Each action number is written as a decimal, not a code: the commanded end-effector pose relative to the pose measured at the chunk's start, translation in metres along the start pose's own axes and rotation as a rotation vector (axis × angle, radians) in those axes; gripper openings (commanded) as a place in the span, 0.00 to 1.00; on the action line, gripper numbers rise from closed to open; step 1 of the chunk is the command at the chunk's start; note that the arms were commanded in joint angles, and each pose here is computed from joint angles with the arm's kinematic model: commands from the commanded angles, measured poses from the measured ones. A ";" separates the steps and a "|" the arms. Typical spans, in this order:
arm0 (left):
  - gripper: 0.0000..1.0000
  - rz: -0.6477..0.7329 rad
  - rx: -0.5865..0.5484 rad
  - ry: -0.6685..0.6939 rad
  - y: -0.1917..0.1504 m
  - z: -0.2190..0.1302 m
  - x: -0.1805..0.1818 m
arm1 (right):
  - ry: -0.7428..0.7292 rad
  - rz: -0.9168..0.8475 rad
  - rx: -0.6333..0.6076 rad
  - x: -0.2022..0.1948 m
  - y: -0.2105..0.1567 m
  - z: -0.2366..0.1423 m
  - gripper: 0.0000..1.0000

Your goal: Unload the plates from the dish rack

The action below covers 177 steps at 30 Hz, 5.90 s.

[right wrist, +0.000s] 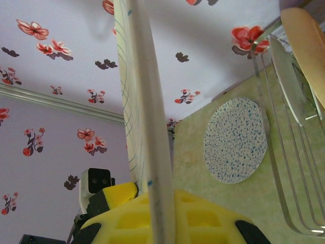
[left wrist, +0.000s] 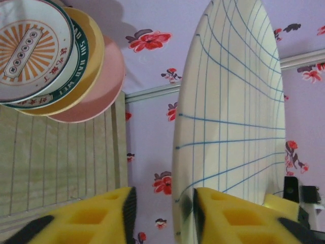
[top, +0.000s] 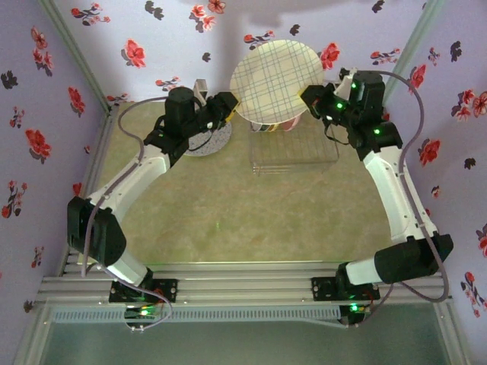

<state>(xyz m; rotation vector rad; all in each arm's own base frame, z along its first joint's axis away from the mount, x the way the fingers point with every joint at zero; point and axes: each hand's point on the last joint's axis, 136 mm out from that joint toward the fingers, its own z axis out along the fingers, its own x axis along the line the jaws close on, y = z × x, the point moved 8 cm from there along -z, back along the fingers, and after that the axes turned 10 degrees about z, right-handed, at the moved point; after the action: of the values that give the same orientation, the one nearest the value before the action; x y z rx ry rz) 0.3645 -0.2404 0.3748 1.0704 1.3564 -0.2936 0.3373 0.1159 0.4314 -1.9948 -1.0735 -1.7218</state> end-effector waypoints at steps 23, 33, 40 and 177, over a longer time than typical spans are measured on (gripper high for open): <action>0.00 -0.049 -0.196 -0.030 0.071 -0.036 0.026 | -0.094 -0.224 -0.119 0.005 -0.010 -0.029 0.75; 0.00 -0.087 -0.383 0.256 0.083 -0.073 0.126 | 0.018 -0.702 -0.264 0.027 -0.054 -0.053 0.84; 0.00 -0.155 -0.508 0.319 0.073 -0.079 0.190 | 0.059 -0.879 -0.189 0.034 -0.079 -0.041 0.89; 0.76 0.374 -0.110 0.431 0.004 -0.110 0.051 | -1.063 -0.731 -0.222 -0.088 0.071 0.129 0.69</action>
<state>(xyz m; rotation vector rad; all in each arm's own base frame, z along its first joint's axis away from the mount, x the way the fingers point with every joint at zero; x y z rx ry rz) 0.3300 -0.1293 0.3365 1.2631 1.6362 0.2628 0.4765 0.1262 0.3317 -2.9180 -2.2334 -0.9435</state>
